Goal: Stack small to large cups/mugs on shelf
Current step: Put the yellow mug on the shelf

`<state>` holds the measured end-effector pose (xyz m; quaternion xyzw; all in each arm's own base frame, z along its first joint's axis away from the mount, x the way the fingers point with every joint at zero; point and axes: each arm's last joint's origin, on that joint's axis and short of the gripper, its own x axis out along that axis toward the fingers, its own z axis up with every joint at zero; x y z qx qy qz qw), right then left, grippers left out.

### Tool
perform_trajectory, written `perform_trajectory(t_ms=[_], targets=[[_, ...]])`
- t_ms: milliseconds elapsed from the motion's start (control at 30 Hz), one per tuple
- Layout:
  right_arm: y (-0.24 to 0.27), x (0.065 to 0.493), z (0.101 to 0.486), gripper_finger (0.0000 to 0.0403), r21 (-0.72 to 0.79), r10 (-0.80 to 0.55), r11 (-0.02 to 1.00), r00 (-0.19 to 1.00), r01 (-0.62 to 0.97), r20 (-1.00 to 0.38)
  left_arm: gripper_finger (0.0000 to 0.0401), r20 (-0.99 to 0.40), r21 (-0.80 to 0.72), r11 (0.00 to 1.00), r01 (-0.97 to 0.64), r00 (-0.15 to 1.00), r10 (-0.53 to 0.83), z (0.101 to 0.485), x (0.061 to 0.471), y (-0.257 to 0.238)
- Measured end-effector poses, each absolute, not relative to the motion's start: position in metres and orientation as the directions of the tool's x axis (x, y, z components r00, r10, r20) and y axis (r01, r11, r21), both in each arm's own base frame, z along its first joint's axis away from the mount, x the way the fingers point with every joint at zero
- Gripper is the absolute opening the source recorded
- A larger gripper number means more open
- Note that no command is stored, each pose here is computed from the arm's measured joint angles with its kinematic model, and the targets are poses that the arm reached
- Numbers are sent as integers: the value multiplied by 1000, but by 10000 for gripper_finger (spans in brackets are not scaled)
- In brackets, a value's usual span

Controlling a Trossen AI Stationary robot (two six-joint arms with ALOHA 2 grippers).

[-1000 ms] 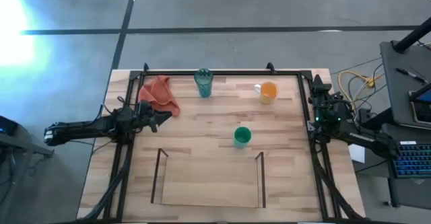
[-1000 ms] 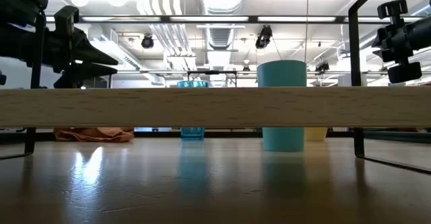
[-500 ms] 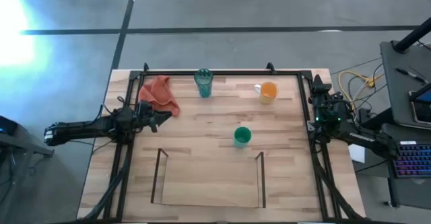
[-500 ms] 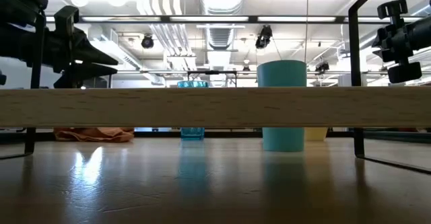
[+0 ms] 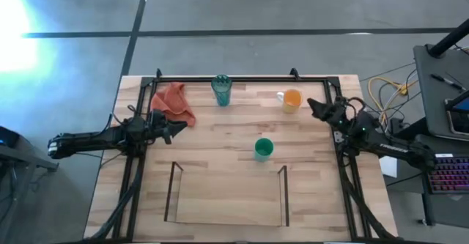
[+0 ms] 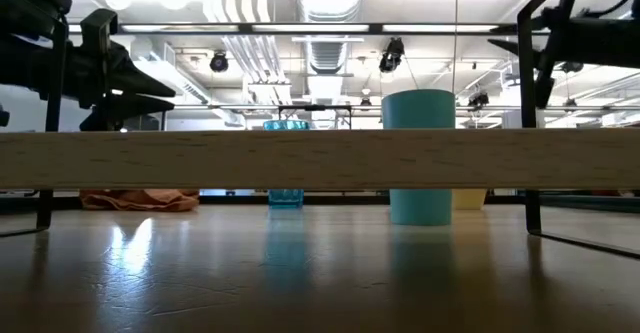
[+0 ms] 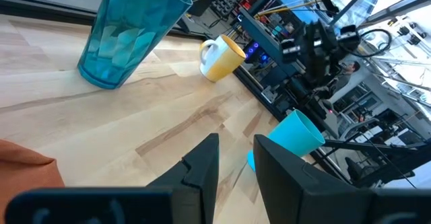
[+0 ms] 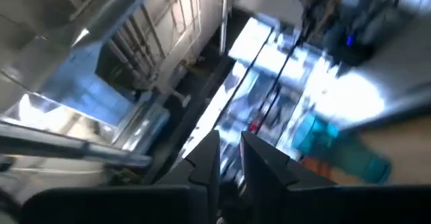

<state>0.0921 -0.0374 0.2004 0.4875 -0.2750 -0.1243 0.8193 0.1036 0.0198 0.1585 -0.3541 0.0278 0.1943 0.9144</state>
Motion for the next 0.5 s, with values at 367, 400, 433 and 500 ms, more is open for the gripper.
perform_trajectory(t_ms=[367,400,433,500], targets=[[-40,90,234,54,720,-518,679,602,-143,608,79,-192,-636,673,-378,922,335,158,104,20],[-40,88,242,54,704,-532,695,556,-143,639,79,-192,-636,673,-378,922,335,158,104,20],[-41,88,250,54,698,-545,702,522,-143,656,79,-192,-636,673,-377,922,336,158,104,20],[-43,92,267,54,680,-552,728,515,-87,656,79,-177,-639,673,-372,923,342,159,104,20]])
